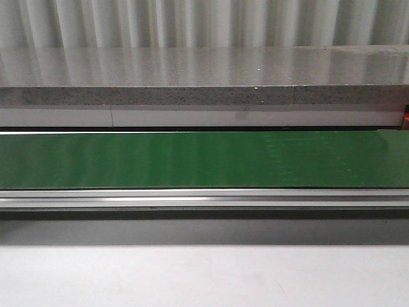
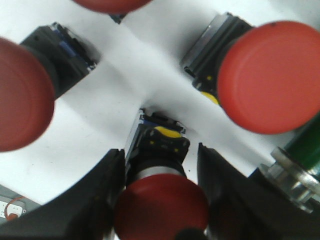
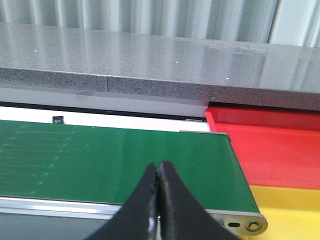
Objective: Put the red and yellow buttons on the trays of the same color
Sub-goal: 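Grasp the red button with the left gripper and lift it over the belt, then lower the red button onto the belt's near end and open the left gripper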
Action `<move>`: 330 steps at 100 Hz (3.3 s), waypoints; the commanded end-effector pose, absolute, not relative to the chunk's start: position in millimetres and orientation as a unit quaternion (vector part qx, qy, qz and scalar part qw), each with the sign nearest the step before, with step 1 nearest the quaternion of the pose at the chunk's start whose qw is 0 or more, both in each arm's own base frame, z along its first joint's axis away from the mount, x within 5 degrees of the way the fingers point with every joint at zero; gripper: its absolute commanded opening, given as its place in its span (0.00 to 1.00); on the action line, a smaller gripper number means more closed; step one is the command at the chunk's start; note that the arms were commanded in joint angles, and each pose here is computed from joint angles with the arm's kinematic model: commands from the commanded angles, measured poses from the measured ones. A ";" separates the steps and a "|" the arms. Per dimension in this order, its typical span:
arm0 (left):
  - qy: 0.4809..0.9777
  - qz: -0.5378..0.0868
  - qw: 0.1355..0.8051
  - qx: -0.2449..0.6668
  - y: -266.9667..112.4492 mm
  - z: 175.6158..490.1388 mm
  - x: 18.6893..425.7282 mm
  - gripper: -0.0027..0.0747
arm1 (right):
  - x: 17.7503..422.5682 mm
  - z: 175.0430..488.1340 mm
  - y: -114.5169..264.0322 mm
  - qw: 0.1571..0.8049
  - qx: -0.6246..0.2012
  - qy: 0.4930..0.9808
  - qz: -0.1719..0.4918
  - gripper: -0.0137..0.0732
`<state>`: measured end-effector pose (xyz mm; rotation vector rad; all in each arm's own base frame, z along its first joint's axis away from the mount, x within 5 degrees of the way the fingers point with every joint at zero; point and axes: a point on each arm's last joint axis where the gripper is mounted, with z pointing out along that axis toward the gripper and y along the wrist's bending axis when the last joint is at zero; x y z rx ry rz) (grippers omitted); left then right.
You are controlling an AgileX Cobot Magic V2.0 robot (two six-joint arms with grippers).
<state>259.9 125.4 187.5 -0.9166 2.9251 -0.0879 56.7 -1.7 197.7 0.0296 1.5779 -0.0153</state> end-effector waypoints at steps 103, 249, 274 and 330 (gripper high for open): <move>0.974 -0.044 0.182 -0.131 54.6 320.2 291.5 0.15 | 55.2 205.8 -1.9 0.739 0.010 0.673 -0.014 0.08; 0.972 -0.089 0.171 -0.135 56.1 322.5 351.5 0.75 | 55.2 205.7 -1.9 0.739 0.010 0.673 -0.014 0.08; 0.967 -0.044 0.156 -0.197 101.7 320.0 338.6 0.74 | 55.2 205.7 -1.9 0.739 0.010 0.673 -0.014 0.08; 0.966 -0.042 0.097 -0.234 133.8 271.3 353.1 0.70 | 55.2 205.7 -1.9 0.739 0.010 0.673 -0.014 0.08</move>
